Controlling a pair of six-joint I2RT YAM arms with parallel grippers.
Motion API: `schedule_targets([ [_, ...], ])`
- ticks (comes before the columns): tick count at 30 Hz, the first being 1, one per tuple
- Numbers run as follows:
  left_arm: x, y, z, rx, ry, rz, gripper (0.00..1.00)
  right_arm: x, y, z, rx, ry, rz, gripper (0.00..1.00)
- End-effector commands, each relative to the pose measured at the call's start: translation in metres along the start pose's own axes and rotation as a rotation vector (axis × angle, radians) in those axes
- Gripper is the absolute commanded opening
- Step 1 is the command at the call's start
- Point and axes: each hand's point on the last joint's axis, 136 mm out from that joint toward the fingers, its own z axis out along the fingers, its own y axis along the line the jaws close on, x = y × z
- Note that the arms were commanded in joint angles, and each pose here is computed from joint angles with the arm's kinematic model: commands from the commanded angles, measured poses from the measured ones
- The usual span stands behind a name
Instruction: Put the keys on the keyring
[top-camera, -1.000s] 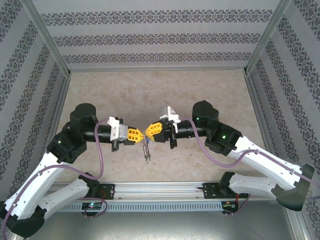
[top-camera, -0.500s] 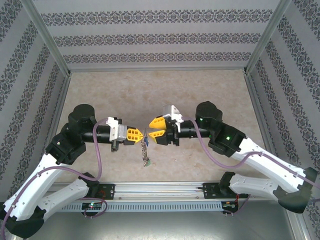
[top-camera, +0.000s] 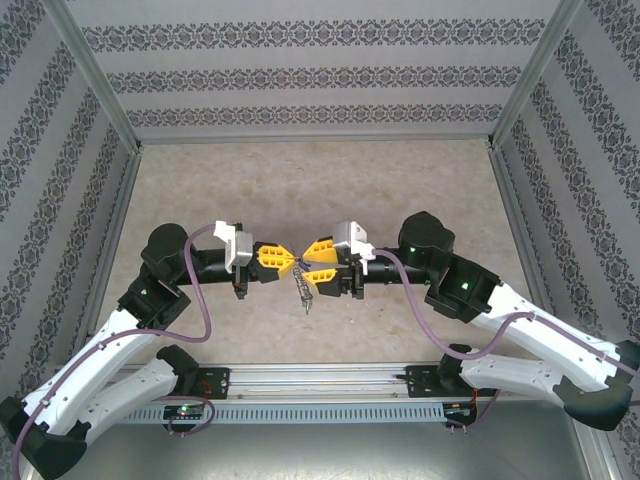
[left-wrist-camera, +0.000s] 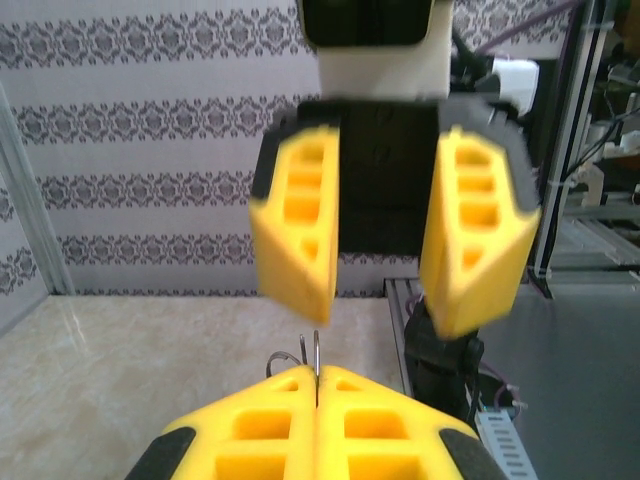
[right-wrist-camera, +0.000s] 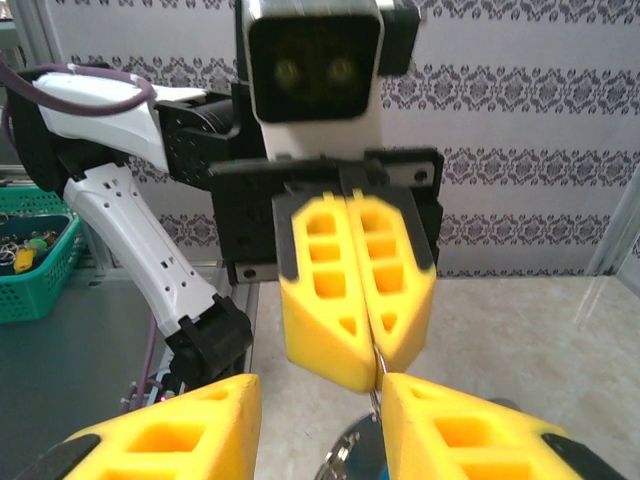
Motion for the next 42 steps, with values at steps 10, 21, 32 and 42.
schedule_targets([
  [10, -0.034, -0.021, -0.005, 0.076, -0.105, 0.096, 0.0, -0.005, -0.011, 0.008, 0.046, -0.007, -0.037, 0.33],
  [21, -0.032, -0.022, -0.008, 0.063, -0.083, 0.109, 0.0, -0.003, -0.02, 0.0, 0.119, -0.004, -0.056, 0.35],
  [32, -0.031, -0.022, -0.008, 0.063, -0.066, 0.111, 0.0, -0.006, -0.012, 0.004, 0.062, -0.018, -0.064, 0.34],
  [42, -0.03, -0.021, -0.007, 0.065, -0.065, 0.107, 0.0, -0.003, -0.001, 0.009, -0.014, -0.015, -0.053, 0.28],
])
